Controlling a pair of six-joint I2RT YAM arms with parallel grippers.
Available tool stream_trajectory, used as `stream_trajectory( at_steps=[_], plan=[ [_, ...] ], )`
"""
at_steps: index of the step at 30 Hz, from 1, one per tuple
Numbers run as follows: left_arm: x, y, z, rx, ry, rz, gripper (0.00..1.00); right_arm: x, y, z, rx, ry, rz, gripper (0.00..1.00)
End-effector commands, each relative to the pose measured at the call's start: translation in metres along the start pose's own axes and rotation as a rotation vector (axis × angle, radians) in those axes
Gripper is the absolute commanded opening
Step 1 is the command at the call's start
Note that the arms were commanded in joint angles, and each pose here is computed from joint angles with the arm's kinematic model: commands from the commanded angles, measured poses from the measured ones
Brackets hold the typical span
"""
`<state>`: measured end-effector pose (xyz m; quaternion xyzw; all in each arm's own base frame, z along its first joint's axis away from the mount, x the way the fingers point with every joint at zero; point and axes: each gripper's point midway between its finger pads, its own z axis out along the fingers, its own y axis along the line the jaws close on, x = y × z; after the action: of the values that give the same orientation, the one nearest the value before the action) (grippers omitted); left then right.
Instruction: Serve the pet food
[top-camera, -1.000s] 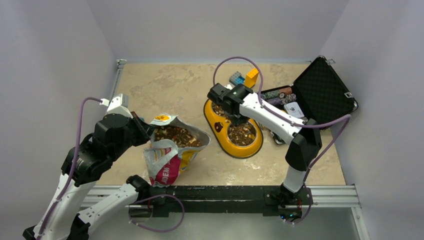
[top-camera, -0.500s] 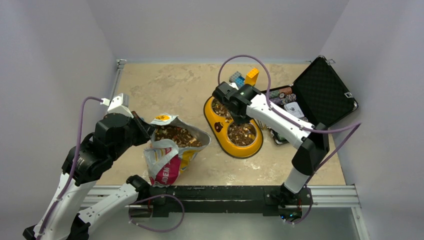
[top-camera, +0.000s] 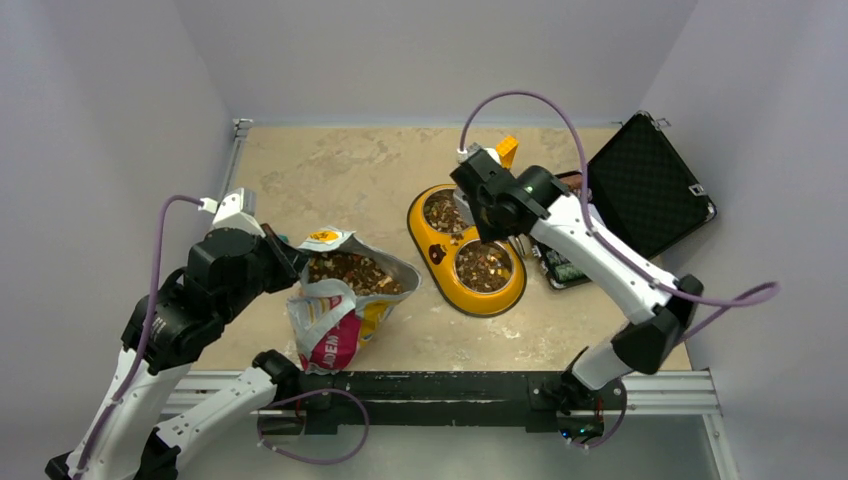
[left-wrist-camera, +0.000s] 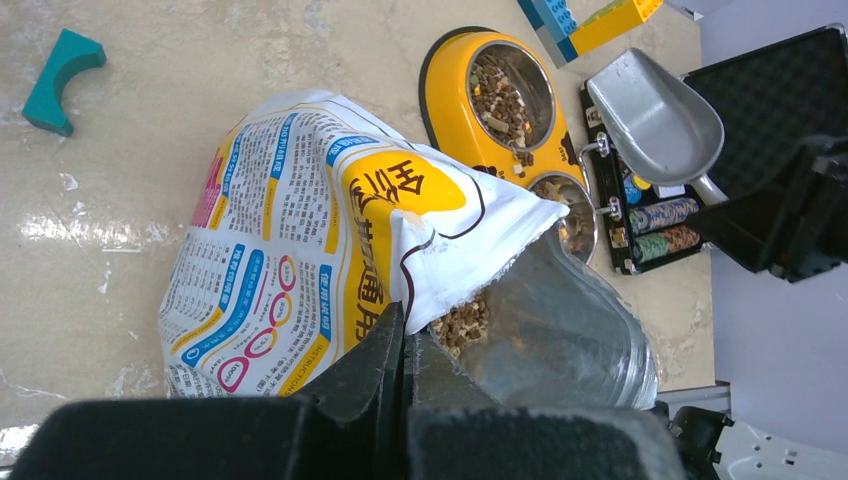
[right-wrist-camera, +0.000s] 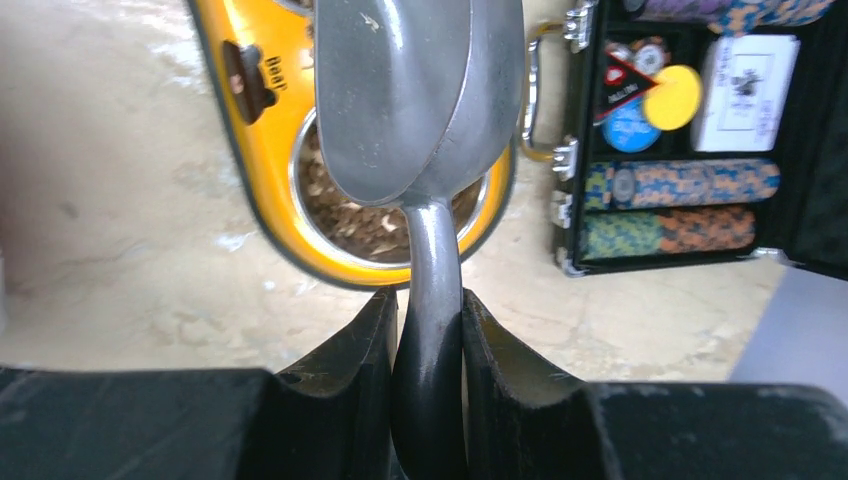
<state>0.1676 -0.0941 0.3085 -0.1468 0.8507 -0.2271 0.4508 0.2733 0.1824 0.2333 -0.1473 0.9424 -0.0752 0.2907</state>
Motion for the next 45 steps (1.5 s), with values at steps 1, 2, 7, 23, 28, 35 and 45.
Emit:
stream_trajectory(
  at_steps=[1, 2, 7, 23, 28, 35, 45],
  plan=[
    [-0.026, -0.015, -0.023, 0.097, -0.112, -0.056, 0.00, 0.014, 0.029, -0.024, -0.248, -0.062, 0.117, 0.00],
    [-0.026, -0.013, -0.023, 0.091, -0.114, -0.054, 0.00, 0.019, 0.036, -0.028, -0.310, -0.077, 0.137, 0.00],
    [-0.029, -0.012, -0.028, 0.090, -0.123, -0.036, 0.00, 0.042, 0.068, -0.045, -0.570, -0.130, 0.227, 0.00],
    [-0.028, -0.007, -0.033, 0.080, -0.122, -0.006, 0.00, 0.057, 0.157, -0.039, -0.745, -0.069, 0.226, 0.00],
    [-0.034, -0.005, -0.040, 0.080, -0.147, 0.003, 0.00, 0.066, 0.167, -0.023, -0.706, -0.034, 0.233, 0.00],
    [-0.034, -0.007, -0.044, 0.088, -0.134, 0.028, 0.00, 0.086, 0.177, -0.003, -0.694, 0.018, 0.205, 0.00],
    [-0.032, -0.005, -0.047, 0.075, -0.115, 0.044, 0.00, 0.111, 0.175, 0.032, -0.564, 0.113, 0.191, 0.00]
  ],
)
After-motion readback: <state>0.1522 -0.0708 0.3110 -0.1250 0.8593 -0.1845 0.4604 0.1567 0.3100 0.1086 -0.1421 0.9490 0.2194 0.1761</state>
